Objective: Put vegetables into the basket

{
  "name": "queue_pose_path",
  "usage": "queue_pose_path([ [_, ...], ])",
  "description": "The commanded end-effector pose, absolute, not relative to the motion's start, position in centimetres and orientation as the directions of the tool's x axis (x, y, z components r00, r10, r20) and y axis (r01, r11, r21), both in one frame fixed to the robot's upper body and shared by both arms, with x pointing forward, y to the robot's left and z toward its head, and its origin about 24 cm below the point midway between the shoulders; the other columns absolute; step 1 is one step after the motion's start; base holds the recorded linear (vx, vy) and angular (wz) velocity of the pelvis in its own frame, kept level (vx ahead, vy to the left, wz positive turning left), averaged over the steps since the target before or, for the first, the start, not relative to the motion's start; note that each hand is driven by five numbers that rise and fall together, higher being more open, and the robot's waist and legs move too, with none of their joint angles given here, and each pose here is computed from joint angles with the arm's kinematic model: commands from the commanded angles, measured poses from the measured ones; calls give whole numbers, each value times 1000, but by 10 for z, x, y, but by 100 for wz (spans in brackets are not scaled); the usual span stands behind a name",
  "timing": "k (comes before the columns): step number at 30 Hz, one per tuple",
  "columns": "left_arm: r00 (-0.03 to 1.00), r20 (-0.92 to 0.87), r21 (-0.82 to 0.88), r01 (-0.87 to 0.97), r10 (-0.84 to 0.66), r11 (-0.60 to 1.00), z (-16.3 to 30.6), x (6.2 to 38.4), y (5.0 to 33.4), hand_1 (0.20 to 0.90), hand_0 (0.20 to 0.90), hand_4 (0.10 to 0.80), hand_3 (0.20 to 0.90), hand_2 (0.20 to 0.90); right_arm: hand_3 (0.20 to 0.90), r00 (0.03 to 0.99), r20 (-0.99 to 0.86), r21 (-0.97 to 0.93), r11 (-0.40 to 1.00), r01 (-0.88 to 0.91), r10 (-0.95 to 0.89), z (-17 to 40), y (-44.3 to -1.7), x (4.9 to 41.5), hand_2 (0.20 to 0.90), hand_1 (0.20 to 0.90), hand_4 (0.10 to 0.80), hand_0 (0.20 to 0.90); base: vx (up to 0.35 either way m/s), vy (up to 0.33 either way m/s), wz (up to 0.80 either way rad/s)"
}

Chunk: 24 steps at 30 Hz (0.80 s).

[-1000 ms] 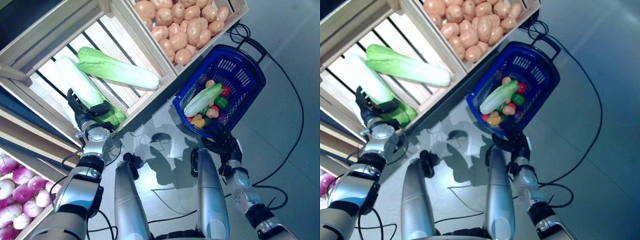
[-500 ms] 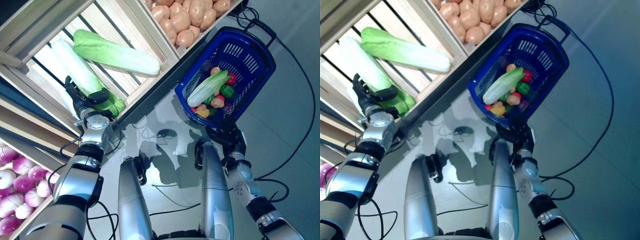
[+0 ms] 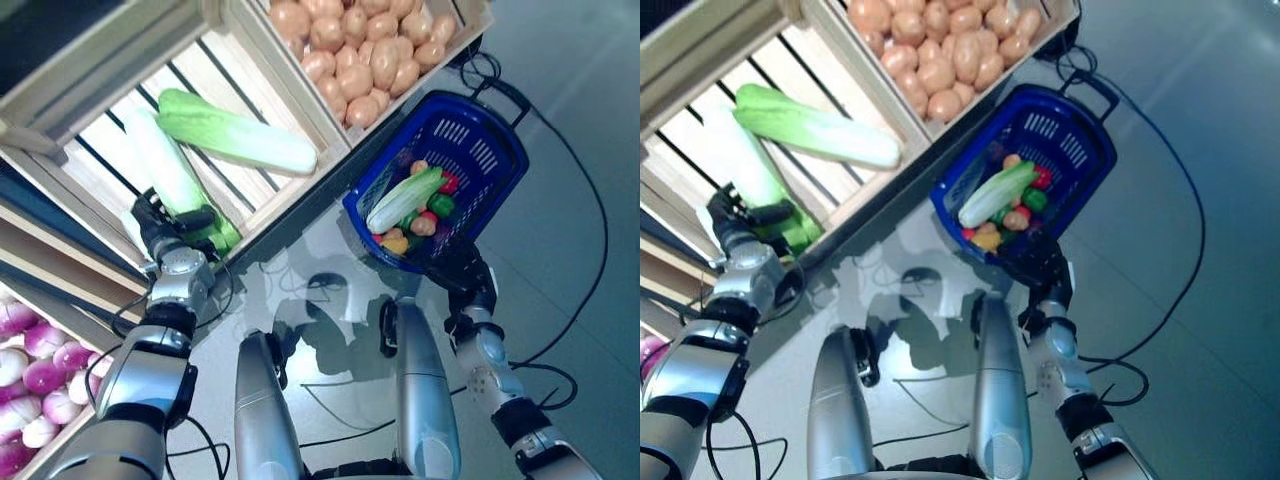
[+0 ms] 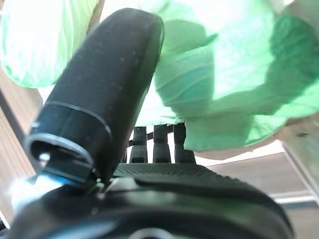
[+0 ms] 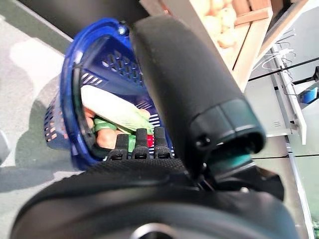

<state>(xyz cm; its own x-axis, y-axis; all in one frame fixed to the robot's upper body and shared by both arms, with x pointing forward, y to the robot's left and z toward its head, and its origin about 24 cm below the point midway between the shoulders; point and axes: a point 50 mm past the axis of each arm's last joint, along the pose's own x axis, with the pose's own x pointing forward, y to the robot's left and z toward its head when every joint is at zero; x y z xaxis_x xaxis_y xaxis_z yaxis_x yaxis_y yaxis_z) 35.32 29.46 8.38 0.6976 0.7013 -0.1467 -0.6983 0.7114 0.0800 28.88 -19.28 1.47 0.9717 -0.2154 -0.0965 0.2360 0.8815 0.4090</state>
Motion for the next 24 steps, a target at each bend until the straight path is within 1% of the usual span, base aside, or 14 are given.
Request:
queue_pose_path([
  [1, 735, -113, 71, -665, 668, 744, 73, 346, 291, 300, 300, 400, 300, 300, 900, 971, 97, 499, 855, 143, -219, 42, -190, 287, 900, 900, 800, 900, 0, 0, 0],
  [4, 749, -129, 59, -649, 650, 759, 57, 335, 288, 300, 300, 400, 300, 300, 900, 975, 73, 494, 857, 149, -211, 33, -186, 279, 900, 900, 800, 900, 73, -8, 2],
  [9, 754, -151, 29, -643, 640, 765, 38, 321, 281, 300, 300, 400, 300, 300, 900, 976, 23, 490, 853, 176, -214, 17, -184, 267, 900, 900, 800, 900, 172, -4, 4],
  [11, 746, -165, -2, -654, 645, 756, 27, 312, 278, 300, 300, 400, 300, 300, 900, 979, 8, 485, 857, 175, -205, 11, -184, 261, 900, 900, 800, 900, 211, 6, 1],
  [12, 737, -188, -44, -667, 649, 744, 17, 304, 273, 300, 300, 400, 300, 300, 900, 981, -9, 476, 862, 176, -195, 5, -182, 256, 900, 900, 800, 900, 221, 10, -3],
  [17, 737, -243, -150, -670, 630, 727, 1, 291, 263, 300, 300, 400, 300, 300, 900, 980, -50, 458, 868, 192, -190, -5, -180, 246, 900, 900, 800, 900, 190, 13, 0],
  [19, 763, -220, -207, -645, 607, 736, 0, 287, 255, 300, 300, 400, 300, 300, 900, 980, -53, 461, 866, 193, -190, -7, -179, 242, 900, 900, 800, 900, 128, -1, 6],
  [22, 784, -176, -217, -620, 595, 754, 6, 288, 250, 300, 300, 400, 300, 300, 900, 985, -32, 471, 866, 166, -171, -4, -176, 241, 900, 900, 800, 900, 57, -20, -1],
  [24, 801, -107, -220, -597, 589, 772, 15, 289, 246, 300, 300, 400, 300, 300, 900, 990, 2, 471, 873, 126, -144, 2, -172, 241, 900, 900, 800, 900, 0, 0, 0],
])
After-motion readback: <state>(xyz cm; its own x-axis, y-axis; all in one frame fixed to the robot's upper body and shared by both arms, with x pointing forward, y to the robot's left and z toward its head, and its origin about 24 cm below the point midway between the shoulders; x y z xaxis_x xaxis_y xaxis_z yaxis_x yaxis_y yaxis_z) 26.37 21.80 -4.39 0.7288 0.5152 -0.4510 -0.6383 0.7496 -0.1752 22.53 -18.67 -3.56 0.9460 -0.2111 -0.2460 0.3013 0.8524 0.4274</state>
